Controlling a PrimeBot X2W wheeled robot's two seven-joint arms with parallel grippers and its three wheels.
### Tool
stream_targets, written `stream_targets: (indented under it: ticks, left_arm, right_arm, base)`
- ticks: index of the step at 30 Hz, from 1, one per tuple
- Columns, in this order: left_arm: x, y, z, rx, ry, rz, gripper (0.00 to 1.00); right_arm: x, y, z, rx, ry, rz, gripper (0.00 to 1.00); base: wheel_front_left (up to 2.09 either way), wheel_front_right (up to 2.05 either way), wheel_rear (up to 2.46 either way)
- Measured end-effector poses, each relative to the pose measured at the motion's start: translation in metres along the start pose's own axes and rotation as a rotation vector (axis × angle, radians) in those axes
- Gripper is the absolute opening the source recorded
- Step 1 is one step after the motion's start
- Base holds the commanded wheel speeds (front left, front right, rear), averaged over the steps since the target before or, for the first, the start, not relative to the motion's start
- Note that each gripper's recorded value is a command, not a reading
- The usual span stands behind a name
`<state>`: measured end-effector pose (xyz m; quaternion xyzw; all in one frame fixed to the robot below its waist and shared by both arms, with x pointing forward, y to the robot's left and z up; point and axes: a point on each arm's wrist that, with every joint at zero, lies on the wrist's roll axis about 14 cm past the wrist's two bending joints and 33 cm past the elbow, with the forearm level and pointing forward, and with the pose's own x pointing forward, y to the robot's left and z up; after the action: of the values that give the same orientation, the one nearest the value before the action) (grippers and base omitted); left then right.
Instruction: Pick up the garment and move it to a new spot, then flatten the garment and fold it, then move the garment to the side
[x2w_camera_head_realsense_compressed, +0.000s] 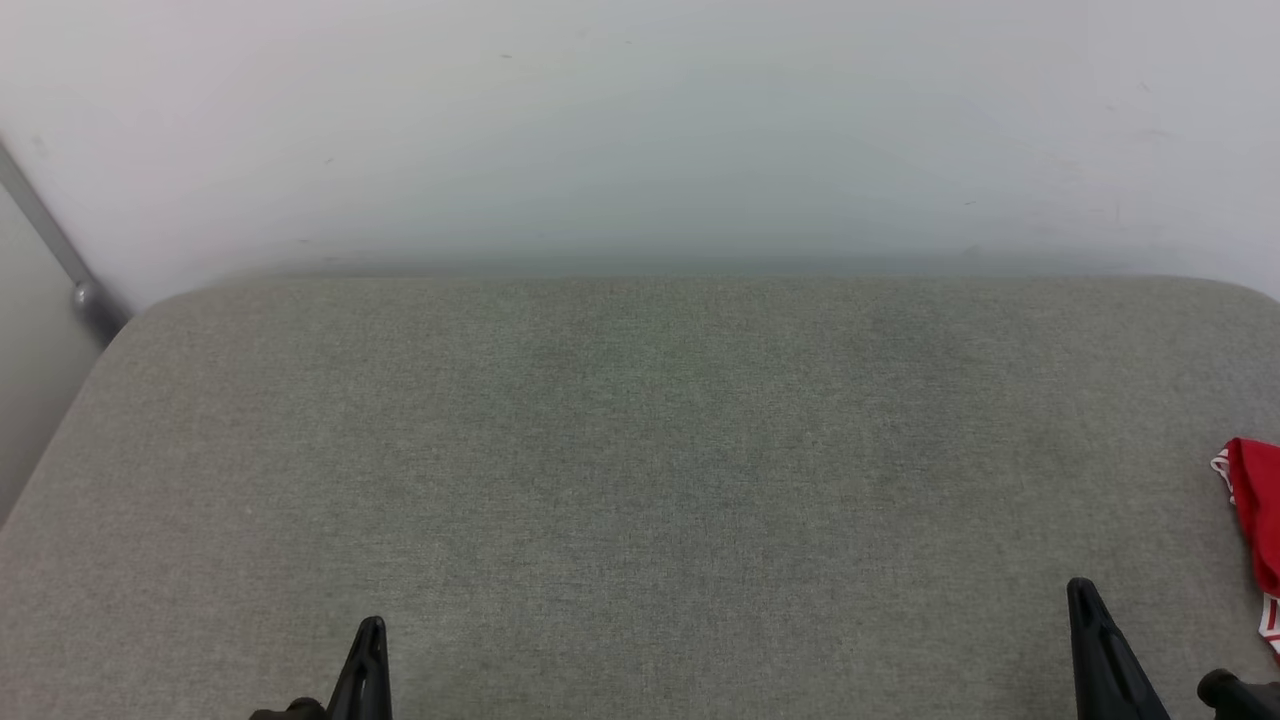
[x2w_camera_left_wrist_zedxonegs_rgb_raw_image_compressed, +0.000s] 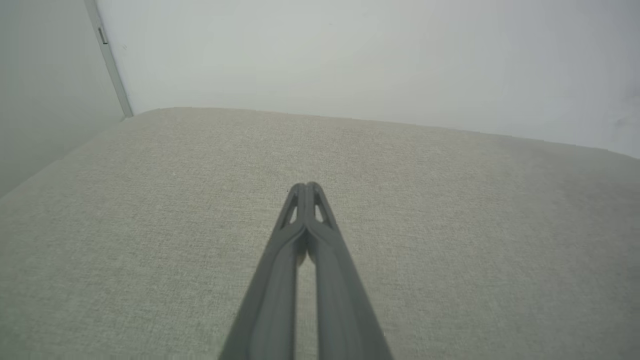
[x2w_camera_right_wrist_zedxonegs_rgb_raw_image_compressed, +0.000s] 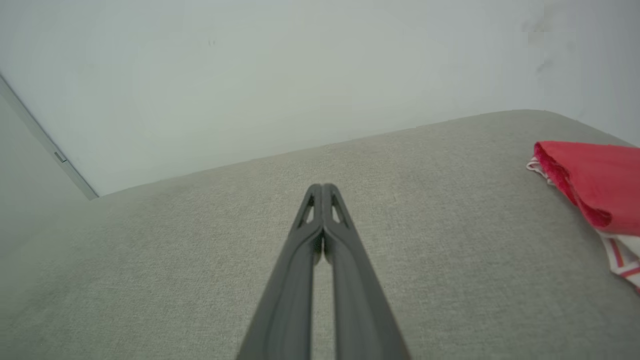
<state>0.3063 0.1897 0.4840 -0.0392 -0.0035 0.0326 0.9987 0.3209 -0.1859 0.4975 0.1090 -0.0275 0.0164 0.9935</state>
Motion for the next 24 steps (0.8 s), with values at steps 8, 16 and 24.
stream_targets:
  ticks: [8, 16, 24]
  left_arm:
    - [0.007, 0.004, -0.004, -0.167, 0.033, 0.024, 0.00]
    - [0.015, 0.006, -0.005, -0.315, 0.050, 0.038, 0.00]
    - [0.022, 0.007, -0.007, -0.453, 0.066, 0.045, 0.00]
  right_arm:
    - [0.005, -0.005, -0.003, 0.150, 0.012, -0.035, 0.00]
    - [0.011, -0.009, -0.004, 0.286, 0.020, -0.059, 0.00]
    - [0.018, -0.011, -0.002, 0.409, 0.018, -0.073, 0.00]
  base:
    - [0.00, 0.00, 0.00]
    - [0.00, 0.00, 0.00]
    - [0.00, 0.00, 0.00]
